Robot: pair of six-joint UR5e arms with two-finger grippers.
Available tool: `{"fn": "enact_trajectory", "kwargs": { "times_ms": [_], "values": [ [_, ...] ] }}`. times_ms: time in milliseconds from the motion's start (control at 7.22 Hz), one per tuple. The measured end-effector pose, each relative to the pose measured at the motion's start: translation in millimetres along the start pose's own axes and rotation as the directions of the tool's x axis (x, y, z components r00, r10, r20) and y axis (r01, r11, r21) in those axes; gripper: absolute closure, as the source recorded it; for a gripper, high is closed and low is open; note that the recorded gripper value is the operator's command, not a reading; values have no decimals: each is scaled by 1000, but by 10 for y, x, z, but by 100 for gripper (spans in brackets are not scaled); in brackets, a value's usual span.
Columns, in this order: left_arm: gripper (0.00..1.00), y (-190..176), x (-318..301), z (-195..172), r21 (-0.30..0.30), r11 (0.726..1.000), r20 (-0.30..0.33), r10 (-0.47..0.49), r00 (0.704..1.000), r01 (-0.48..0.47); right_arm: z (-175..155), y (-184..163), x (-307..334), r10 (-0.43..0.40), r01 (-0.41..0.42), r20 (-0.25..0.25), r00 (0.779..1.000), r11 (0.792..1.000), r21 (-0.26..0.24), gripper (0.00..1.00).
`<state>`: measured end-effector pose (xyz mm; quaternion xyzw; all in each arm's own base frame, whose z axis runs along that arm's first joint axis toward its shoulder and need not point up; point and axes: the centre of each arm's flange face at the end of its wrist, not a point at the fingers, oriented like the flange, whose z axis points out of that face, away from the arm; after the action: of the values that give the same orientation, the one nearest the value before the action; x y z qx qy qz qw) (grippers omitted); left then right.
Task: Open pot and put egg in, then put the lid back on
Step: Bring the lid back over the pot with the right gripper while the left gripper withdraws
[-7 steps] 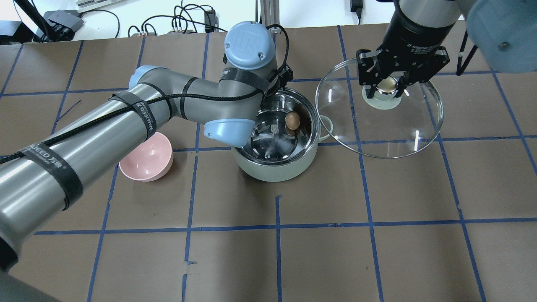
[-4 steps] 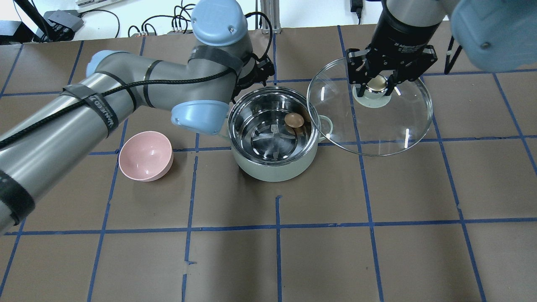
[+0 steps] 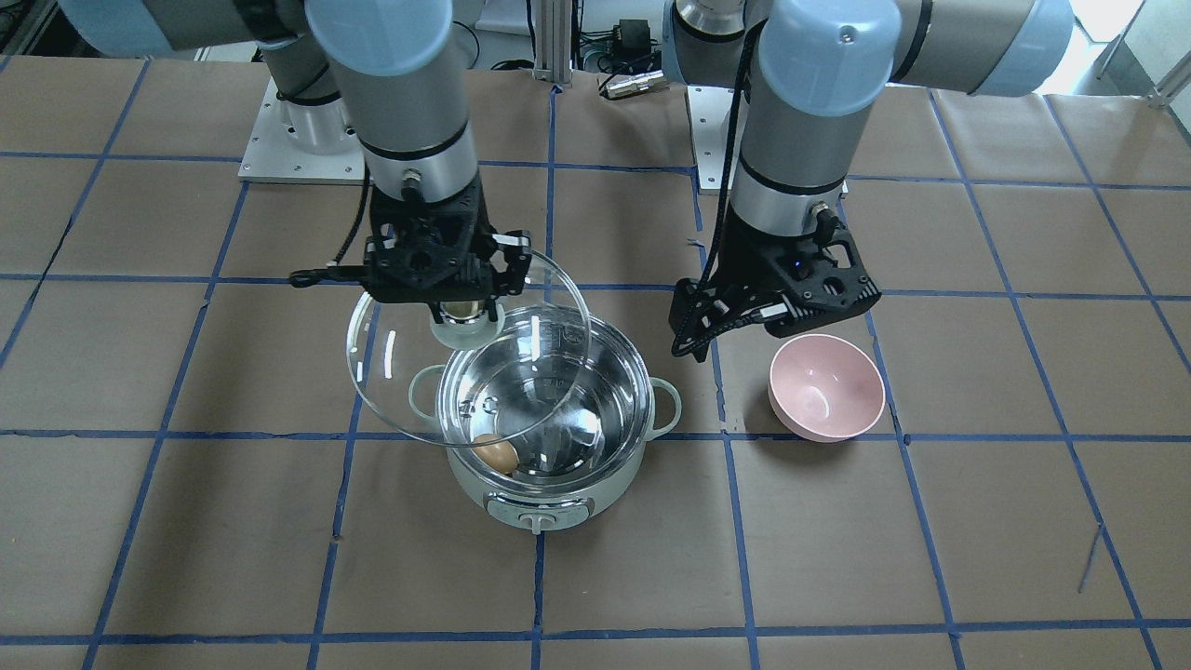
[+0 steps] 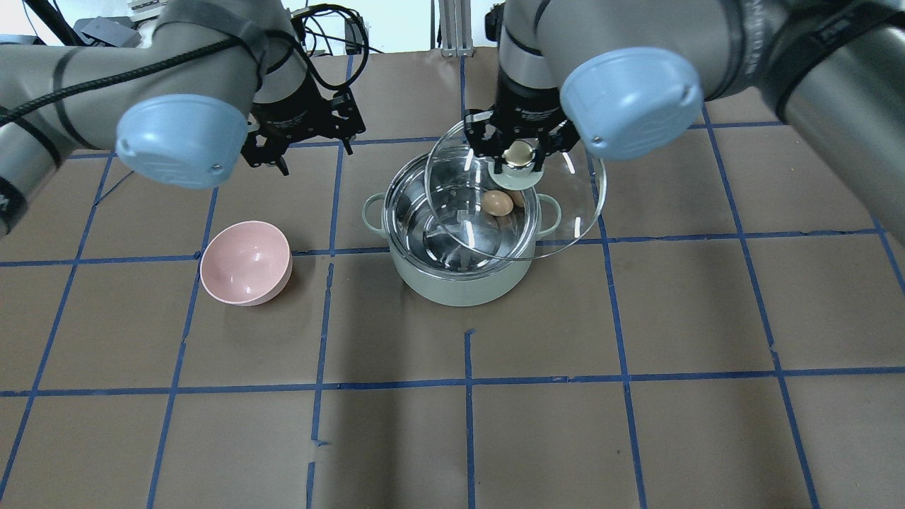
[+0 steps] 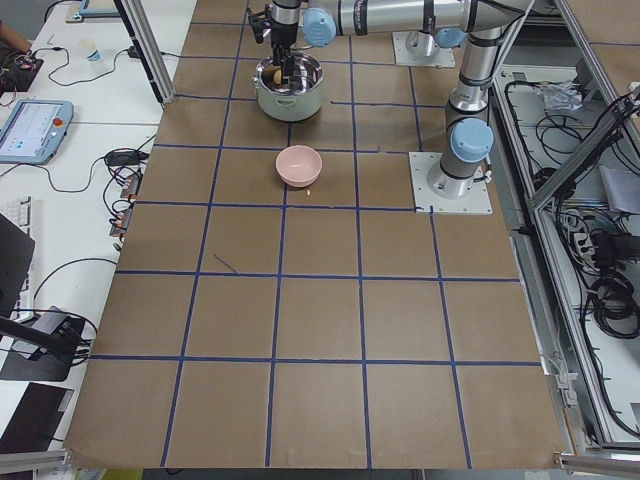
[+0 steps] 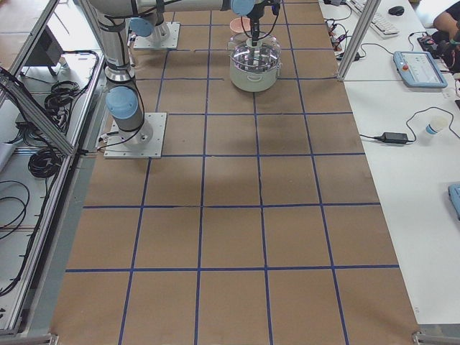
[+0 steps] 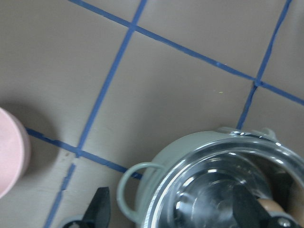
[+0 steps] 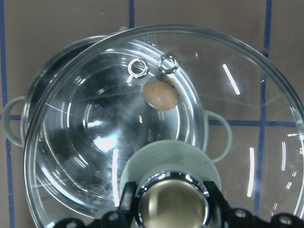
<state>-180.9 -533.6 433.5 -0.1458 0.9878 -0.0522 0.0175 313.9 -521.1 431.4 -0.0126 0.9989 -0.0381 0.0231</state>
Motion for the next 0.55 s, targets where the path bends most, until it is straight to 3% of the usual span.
{"fn": "enact_trajectory", "kwargs": {
  "times_ms": [277, 554],
  "values": [
    [5, 86, -437, -306, -69, 988, 8, 135, 991, -134, 298, 3, -397, 17, -17, 3, 1000, 1000, 5, 95],
    [5, 140, -645, -709, -105, 958, 5, 270, 963, -268, 539, -7, -578, 2, -2, -2, 1000, 1000, 7, 95]
  ]
}}
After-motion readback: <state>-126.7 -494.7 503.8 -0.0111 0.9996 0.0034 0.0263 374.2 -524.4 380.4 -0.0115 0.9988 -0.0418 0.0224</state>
